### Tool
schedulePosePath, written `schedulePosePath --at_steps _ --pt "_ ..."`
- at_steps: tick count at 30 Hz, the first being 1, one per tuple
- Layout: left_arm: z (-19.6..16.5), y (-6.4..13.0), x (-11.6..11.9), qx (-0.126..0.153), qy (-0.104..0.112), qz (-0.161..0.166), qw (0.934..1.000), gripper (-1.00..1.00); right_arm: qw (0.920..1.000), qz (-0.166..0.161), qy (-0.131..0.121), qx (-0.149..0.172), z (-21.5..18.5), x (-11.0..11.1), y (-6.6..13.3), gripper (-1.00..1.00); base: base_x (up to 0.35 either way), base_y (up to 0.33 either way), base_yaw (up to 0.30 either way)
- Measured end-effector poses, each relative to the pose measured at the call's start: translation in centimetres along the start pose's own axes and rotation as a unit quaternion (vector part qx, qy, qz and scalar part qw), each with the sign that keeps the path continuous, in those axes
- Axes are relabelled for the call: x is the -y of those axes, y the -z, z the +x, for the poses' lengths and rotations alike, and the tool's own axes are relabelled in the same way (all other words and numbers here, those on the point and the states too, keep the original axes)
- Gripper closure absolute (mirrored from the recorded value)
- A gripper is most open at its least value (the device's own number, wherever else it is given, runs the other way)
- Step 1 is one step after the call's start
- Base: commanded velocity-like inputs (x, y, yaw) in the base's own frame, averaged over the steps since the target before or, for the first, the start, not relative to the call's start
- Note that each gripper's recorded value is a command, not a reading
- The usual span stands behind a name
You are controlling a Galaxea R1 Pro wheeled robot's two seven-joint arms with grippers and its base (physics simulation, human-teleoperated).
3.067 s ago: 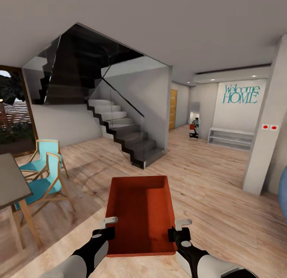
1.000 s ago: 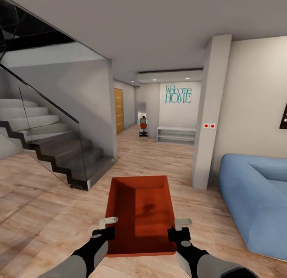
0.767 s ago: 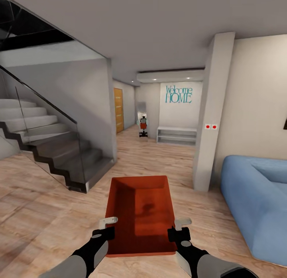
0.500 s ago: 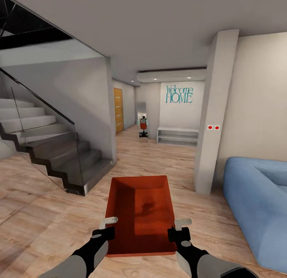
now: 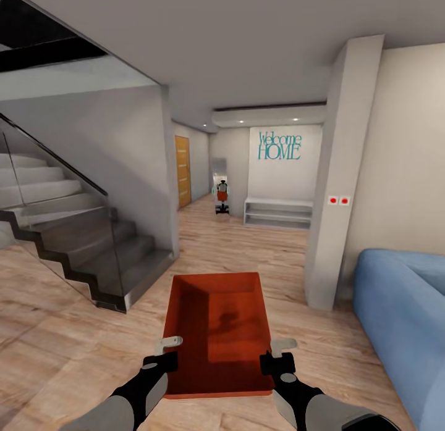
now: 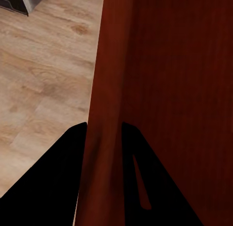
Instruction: Move the two storage containers from the living room to the garage. In the garage, place one container on the floor and stack the other container on top of it (either order is fine).
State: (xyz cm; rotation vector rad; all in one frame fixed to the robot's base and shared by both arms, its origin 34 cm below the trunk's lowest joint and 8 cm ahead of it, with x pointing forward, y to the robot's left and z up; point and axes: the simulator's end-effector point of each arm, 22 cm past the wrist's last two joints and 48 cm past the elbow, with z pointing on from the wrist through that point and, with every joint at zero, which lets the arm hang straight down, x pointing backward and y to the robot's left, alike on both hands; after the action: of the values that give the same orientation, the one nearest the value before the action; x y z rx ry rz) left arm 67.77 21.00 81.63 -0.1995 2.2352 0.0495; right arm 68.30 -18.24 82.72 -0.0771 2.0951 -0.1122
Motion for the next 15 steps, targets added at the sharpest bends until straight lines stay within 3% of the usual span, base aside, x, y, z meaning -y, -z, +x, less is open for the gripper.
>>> schedulePosePath --at_steps 15 --pt "0.00 0.00 -0.01 0.000 0.000 0.000 1.0000 1.00 1.0000 0.000 0.000 0.000 -0.02 -0.01 0.00 1.00 0.326 0.000 0.000"
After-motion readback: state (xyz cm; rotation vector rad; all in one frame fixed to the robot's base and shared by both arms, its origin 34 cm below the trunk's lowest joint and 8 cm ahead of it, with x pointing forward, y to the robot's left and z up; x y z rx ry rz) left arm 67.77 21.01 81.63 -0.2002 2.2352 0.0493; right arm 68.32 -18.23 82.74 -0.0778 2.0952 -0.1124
